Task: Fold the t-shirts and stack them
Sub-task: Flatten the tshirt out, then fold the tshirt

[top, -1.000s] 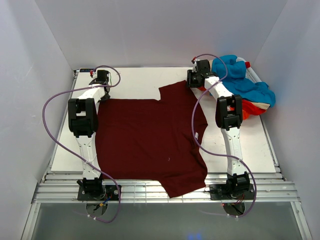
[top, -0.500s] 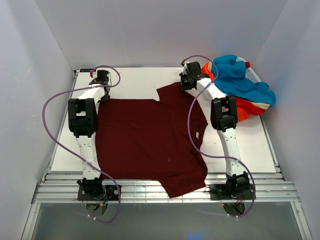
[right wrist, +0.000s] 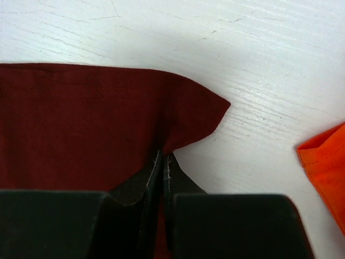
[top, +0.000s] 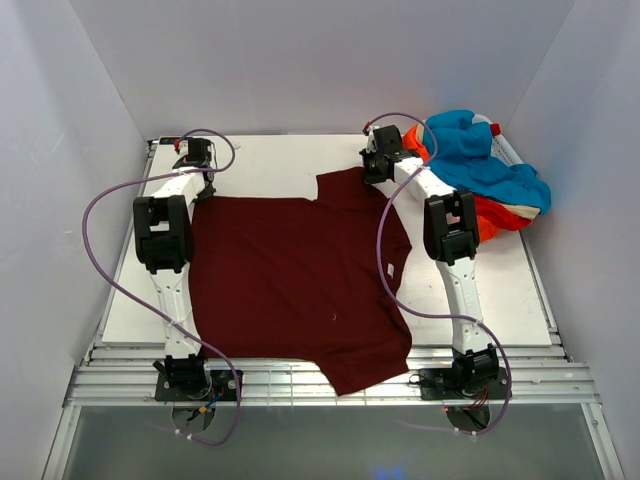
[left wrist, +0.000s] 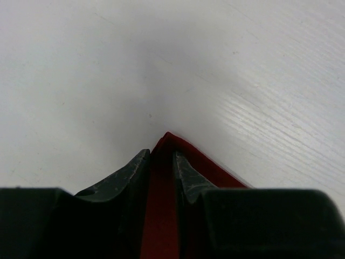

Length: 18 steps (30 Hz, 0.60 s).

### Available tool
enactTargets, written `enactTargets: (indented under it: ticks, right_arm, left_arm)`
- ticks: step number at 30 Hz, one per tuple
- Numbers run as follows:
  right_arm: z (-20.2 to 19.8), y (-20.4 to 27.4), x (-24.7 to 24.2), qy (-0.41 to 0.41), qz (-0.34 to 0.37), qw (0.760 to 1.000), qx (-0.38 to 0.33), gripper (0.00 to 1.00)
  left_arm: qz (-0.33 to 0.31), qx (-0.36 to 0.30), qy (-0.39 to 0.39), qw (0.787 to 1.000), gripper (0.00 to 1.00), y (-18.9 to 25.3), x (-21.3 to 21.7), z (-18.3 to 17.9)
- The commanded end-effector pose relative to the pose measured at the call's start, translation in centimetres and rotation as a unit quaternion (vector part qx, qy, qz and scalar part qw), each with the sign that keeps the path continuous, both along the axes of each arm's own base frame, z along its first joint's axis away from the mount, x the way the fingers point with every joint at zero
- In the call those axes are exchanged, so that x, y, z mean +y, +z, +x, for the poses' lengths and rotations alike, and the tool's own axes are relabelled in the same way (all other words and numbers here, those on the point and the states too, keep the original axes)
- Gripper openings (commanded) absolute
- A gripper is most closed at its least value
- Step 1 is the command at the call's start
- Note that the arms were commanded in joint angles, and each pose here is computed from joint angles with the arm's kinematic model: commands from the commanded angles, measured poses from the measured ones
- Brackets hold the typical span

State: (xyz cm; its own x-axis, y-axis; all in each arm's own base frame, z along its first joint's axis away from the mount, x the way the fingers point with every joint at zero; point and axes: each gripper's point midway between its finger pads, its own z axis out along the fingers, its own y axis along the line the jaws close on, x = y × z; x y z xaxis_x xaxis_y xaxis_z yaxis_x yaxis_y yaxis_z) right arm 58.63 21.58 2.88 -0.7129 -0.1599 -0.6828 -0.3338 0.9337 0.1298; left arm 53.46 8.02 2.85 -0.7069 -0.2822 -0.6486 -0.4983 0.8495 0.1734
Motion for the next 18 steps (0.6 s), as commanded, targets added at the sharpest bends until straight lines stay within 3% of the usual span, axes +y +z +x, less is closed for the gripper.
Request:
enactTargets:
  ticks: [1,3,6,8,18]
  right_arm:
    - [-2.7,-2.3,-1.8,-0.001,-0.044,0.998,0.053,0.08]
    - [-3.0,-1.8,-1.9,0.001,-0.046,0.998,0.05,0.08]
    - [-3.0,-0.6,-1.9,0.001,-0.043,0.998,0.039,0.08]
    - [-2.8,0.2,-2.7,-0.014,-0.055,0.998,0.028,0.08]
    - [-1.7,8.2,-2.5,-0.016,-0.039,0.998,-0.044,0.08]
  left_arm:
    - [-0.018,0.03,-0.007,0.999,0.34,-2.8,0.0,-0.5]
    - [-0.024,0.039,-0.01,0.999,0.29,-3.8,-0.2,-0.7]
    - [-0.035,0.047,-0.014,0.998,0.09,-4.8,-0.6,-0.8]
    - [-0.041,0.048,-0.016,0.998,0.02,-5.0,-0.8,-0.9]
    - [-0.055,-0.011,-0.023,0.998,0.0,0.5,-1.4,0.4]
